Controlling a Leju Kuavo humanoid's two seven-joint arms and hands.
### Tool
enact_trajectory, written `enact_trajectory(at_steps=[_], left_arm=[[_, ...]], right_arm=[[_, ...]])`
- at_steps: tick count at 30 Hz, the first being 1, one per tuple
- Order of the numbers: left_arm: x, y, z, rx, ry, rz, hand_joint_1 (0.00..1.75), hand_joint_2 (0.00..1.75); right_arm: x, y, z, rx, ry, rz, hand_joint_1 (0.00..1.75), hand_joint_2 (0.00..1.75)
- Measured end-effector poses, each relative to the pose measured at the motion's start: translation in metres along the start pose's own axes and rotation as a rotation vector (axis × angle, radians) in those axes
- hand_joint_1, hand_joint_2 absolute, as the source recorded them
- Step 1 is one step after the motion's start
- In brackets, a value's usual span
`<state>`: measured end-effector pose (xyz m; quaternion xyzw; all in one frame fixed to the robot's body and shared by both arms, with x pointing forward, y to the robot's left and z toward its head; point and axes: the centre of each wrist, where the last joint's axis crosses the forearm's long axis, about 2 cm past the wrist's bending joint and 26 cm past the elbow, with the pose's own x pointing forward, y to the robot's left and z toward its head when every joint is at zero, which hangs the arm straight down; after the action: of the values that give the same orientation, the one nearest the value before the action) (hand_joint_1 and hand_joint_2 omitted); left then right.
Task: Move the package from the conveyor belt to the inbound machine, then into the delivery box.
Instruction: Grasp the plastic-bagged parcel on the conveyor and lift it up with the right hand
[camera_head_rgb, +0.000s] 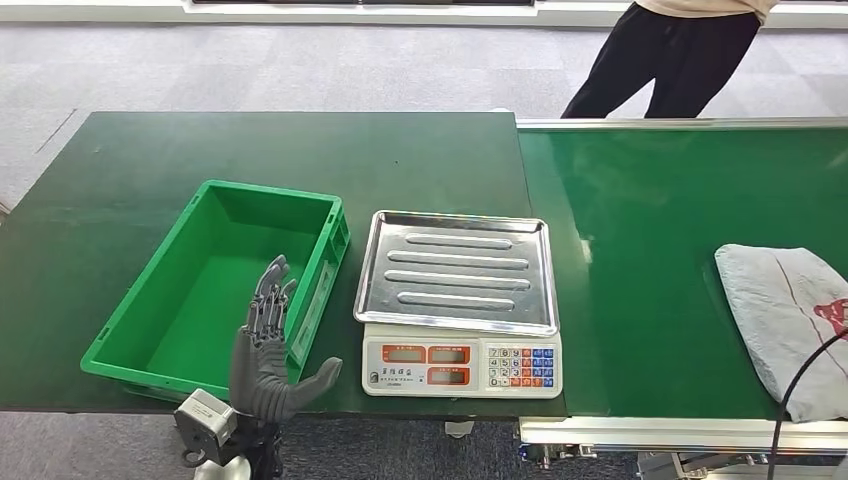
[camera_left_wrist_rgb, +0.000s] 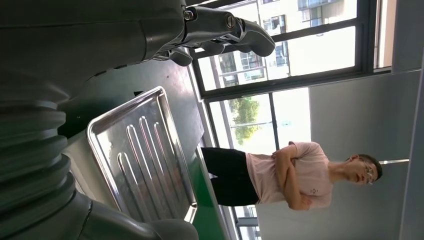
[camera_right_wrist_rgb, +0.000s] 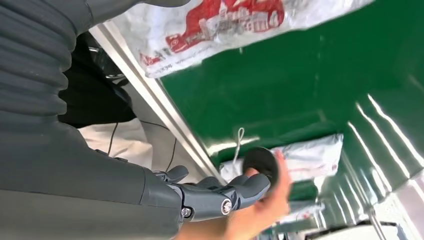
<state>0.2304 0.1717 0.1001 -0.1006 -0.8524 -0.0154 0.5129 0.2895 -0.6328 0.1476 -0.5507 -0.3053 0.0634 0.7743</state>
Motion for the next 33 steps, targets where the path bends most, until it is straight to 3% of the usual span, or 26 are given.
enact_trajectory(at_steps=[4,12,21,30,31,33], left_arm=[[-0.001,0.0,0.0,-0.002,-0.007,0.004,0.0,1.75],[-0.006,0.001,0.003,0.003,-0.013,0.014,0.0,1.75],[-0.007,0.001,0.006,0.005,0.0,0.013,0.0,1.75],[-0.008,0.003,0.007,-0.001,0.004,0.006,0.0,1.75],[-0.008,0.003,0.007,-0.003,0.006,0.007,0.0,1.75],[-0.008,0.002,0.008,-0.005,0.008,0.008,0.0,1.75]], right_arm=[[0.019,0.003,0.0,0.129,0.019,0.029,0.0,1.75],[0.029,0.047,0.017,0.377,0.12,0.164,0.0,1.75],[0.028,0.076,0.032,0.482,0.196,0.245,0.0,1.75],[0.024,0.085,0.037,0.539,0.283,0.322,0.0,1.75],[0.023,0.086,0.038,0.547,0.296,0.333,0.11,1.75],[0.019,0.088,0.039,0.561,0.316,0.351,0.99,1.75]])
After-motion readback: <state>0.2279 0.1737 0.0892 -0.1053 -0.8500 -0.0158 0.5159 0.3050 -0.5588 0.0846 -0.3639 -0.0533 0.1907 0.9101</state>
